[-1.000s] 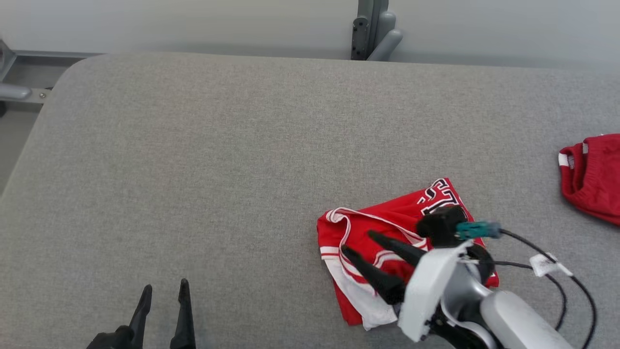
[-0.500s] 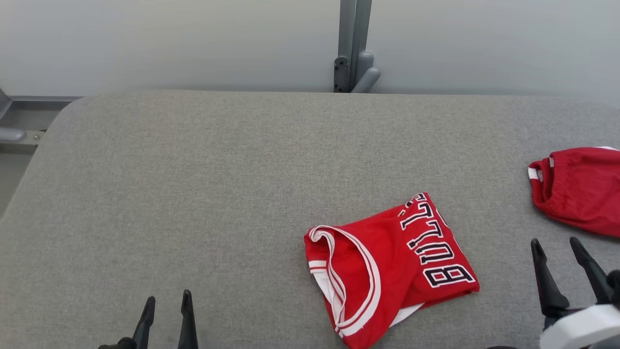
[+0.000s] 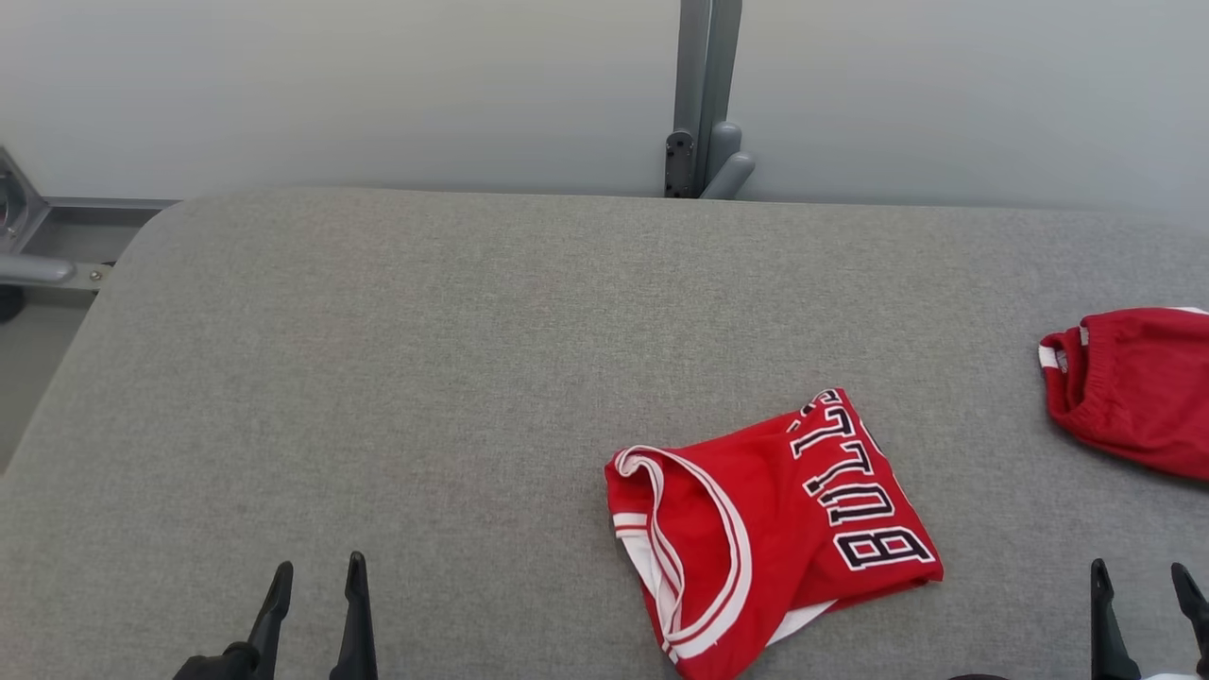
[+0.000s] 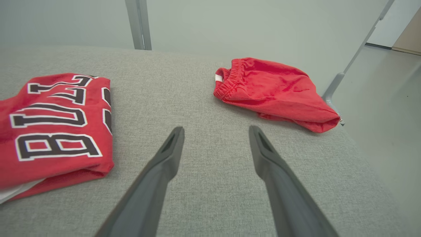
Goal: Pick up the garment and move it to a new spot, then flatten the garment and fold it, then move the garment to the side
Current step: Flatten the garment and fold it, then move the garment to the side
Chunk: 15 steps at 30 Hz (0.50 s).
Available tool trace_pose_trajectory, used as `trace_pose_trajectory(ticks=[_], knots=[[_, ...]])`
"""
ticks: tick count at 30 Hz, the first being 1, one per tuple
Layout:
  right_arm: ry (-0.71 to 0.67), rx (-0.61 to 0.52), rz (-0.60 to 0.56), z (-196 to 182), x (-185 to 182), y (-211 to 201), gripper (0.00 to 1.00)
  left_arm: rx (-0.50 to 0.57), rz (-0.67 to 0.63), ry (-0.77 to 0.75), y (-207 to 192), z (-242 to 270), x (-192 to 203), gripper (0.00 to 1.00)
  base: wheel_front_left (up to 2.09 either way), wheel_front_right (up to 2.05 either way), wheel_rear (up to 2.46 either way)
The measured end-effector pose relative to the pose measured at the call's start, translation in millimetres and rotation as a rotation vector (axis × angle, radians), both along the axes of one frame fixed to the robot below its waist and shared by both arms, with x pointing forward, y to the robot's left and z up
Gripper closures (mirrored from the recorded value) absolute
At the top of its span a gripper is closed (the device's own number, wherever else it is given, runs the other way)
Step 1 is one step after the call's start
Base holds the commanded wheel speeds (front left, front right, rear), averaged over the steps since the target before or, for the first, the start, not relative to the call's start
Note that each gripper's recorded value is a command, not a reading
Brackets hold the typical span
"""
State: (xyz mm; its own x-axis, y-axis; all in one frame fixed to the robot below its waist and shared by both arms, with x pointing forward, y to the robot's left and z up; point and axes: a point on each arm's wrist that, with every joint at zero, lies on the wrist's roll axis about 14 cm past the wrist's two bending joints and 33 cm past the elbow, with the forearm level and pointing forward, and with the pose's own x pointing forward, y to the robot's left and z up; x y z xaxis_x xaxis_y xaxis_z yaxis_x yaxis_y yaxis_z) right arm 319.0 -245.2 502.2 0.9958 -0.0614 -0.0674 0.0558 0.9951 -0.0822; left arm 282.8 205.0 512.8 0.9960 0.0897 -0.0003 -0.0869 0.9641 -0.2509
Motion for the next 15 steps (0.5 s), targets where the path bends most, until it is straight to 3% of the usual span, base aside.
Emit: trace_pose_trajectory(ticks=[4,7,10,15], knots=[[-0.01,0.022,0.01,2,3,9,0.0,0.0,0.012,-0.01,4,3,-1,0.0,0.0,0.0,0.0],[-0.033,0.113,0.013,4,13,20,0.0,0.002,0.014,-0.018,5,5,0,0.0,0.0,0.0,0.0],[0.061,0.221,0.149,-20,24,65,0.0,-0.001,0.009,-0.014,3,5,1,0.0,0.0,0.0,0.0],[0.133,0.256,0.249,-2,67,76,0.0,-0.008,0.002,-0.007,-1,3,5,0.0,0.0,0.0,0.0]])
